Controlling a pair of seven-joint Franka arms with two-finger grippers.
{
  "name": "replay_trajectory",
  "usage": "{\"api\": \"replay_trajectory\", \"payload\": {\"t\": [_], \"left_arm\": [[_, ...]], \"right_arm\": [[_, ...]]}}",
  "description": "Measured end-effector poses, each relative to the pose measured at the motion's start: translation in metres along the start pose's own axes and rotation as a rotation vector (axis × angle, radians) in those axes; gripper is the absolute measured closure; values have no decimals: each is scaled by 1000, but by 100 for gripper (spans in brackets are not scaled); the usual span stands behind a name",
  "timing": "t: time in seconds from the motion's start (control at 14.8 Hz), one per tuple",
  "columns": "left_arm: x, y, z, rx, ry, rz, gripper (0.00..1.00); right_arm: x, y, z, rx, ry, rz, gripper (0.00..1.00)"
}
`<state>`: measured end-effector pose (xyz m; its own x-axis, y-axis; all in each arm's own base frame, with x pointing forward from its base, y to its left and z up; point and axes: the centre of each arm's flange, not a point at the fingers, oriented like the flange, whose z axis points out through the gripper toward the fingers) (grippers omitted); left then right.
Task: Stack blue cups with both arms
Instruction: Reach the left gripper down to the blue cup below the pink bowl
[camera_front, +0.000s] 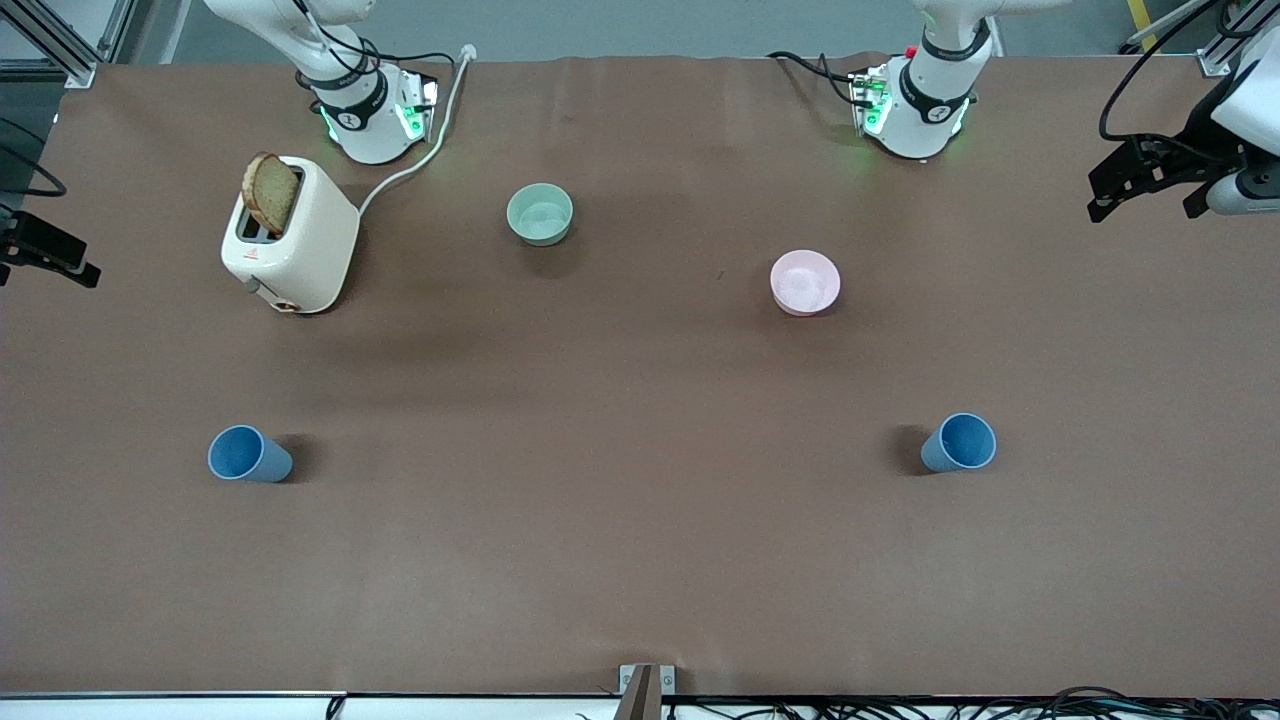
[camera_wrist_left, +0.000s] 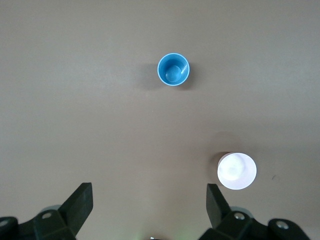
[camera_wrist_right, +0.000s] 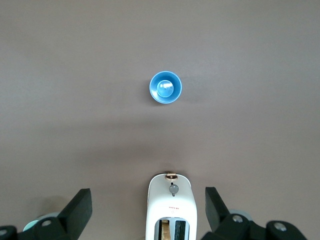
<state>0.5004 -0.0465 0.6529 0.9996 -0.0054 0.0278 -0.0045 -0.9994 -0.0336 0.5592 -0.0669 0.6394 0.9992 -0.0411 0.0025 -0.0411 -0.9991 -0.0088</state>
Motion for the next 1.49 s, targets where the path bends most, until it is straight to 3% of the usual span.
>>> {"api": "replay_trajectory", "payload": {"t": [0.41,0.61,0.95,1.22,1.49], "left_arm": [[20,-5,28,-3,-45,-8,0],[64,-9,94,-12,-59,-17,0],[125,-22,242,-36,-13,-47,0],[138,-43,326,-47,-21,-84,2],[140,-38,365,-54,-48,-81,12]], "right_arm": [[0,0,0,0,0,0,0],[1,0,1,0,-2,0,0],[11,19,15,-6,4,34,0],[34,46,48,-21,17,80,0],[85,56,133,-29,34,43,0]]}}
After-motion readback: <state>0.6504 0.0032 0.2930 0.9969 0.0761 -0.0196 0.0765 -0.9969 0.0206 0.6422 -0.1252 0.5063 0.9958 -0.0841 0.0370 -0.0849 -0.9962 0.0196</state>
